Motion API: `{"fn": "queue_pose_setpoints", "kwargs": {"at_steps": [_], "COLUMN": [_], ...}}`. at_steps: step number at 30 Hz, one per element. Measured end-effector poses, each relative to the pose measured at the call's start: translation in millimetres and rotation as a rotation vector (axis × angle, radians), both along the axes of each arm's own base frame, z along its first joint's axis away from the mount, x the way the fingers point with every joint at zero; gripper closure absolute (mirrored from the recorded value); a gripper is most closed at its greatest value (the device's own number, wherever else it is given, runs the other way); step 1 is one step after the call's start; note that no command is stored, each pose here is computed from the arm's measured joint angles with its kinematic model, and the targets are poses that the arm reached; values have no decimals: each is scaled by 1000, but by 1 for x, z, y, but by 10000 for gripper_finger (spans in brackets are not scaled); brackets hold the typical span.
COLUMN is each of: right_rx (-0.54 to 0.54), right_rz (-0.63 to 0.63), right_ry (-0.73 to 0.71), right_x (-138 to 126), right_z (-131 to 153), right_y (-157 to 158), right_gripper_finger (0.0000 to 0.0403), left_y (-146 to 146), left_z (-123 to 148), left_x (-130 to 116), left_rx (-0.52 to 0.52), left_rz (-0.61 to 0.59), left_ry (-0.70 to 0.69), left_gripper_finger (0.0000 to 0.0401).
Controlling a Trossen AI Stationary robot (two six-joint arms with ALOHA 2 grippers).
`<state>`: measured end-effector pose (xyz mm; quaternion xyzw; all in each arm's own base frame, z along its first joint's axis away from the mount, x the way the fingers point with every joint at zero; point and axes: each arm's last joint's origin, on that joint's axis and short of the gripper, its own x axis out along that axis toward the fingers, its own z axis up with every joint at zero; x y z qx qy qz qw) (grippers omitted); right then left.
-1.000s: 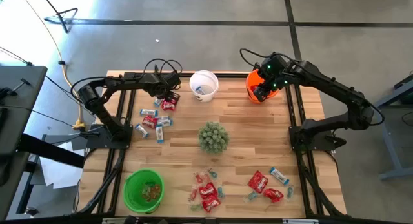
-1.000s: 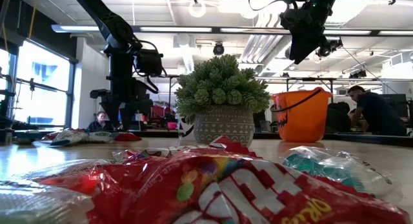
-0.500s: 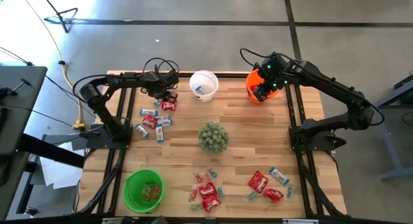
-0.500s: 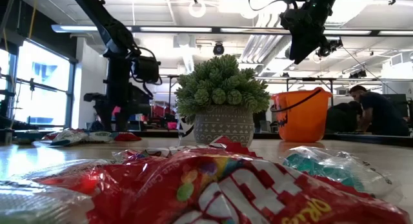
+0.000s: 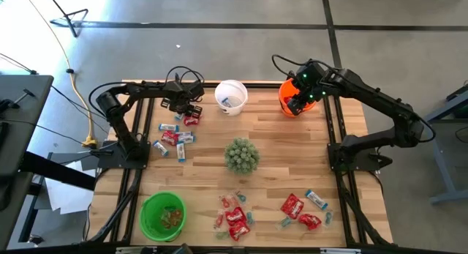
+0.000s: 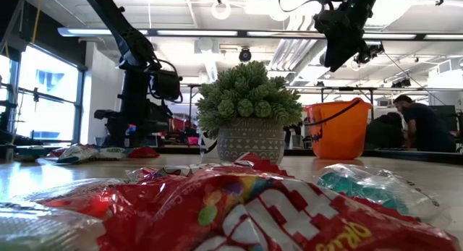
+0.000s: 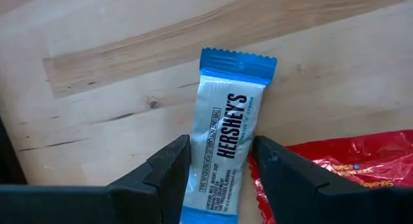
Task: Sort candy
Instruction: Put the white chocolate into the white bucket
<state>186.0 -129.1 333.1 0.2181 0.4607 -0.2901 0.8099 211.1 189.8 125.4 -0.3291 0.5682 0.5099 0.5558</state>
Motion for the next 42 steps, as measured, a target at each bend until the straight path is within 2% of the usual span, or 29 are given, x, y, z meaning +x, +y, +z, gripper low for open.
{"fn": "queue_pose_setpoints", "kwargs": {"at_steps": [4, 14, 17, 21, 23, 27, 32, 37, 42], "right_rx": [0, -3, -5, -14, -16, -17, -21, -31, -15], "right_rz": [0, 0, 0, 0, 0, -1, -2, -7, -39], "right_ry": [0, -4, -7, -18, -23, -25, -31, -49, -60], "right_x": [0, 0, 1, 2, 2, 2, 3, 4, 4], "right_z": [0, 0, 0, 1, 1, 1, 2, 3, 3], "right_y": [0, 0, 0, -1, -1, -1, -2, -3, -3], "right_gripper_finger": [258, 258, 258, 258, 258, 258, 258, 258, 258], "left_y": [-1, -2, -3, -7, -6, -16, -29, -35, -33], "left_z": [0, 1, 6, 19, 32, 50, 80, 113, 137], "left_x": [0, -1, -1, -4, -2, -4, 3, 23, 42], "left_rx": [-11, -28, -17, -22, 9, 5, 64, 226, 380], "left_rz": [0, 24, 26, 37, 37, 42, 3, -68, -121], "left_ry": [-6, -17, -31, -61, -131, -200, -384, -693, -940], "left_gripper_finger": [252, 370, 381, 376, 373, 376, 379, 380, 380]}}
